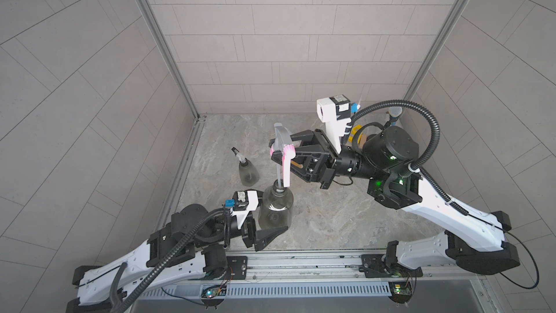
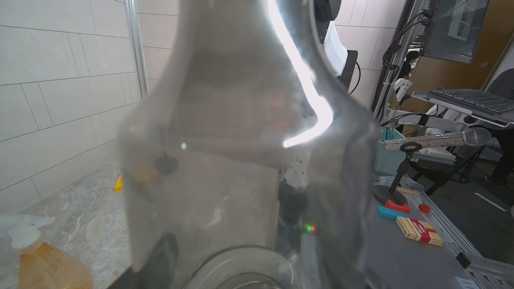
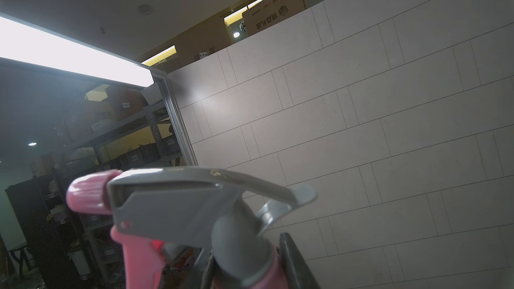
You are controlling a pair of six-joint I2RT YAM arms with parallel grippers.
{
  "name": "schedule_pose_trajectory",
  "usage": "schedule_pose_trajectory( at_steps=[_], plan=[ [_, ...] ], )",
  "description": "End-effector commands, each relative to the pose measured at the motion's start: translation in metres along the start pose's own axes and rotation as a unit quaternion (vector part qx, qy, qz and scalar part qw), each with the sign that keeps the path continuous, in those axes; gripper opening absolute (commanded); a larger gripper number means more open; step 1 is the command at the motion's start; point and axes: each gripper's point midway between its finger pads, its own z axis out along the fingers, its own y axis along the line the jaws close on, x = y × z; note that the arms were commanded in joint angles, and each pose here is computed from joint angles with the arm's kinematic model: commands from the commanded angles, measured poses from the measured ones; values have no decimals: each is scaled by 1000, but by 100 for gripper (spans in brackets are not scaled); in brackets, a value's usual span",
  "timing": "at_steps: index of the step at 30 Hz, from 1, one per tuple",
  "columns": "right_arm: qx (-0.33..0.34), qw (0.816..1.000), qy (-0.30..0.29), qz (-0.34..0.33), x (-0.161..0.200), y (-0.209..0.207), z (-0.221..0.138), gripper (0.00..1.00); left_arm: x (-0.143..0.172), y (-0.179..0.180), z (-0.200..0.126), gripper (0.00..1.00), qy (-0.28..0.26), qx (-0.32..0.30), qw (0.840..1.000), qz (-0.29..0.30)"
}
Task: Attach spray nozzles to spray bottles
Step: Insert the spray nozzle into the spray bottle.
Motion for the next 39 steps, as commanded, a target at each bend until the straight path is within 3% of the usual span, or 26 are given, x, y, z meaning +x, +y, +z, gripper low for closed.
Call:
schedule_pose_trajectory(
  at_steps=[1, 12, 39],
  plan=[
    [-38, 999, -13, -2, -8, 20, -7, 24, -21, 5, -6, 0, -32, -16, 999, -3],
    [-86, 995, 39, 21, 39, 20, -14, 28, -38, -1, -13, 0, -45, -5, 999, -2],
    [-50, 994, 99, -17, 81, -10, -22, 33, -51, -13, -16, 0, -66, 28, 997, -9]
  ],
)
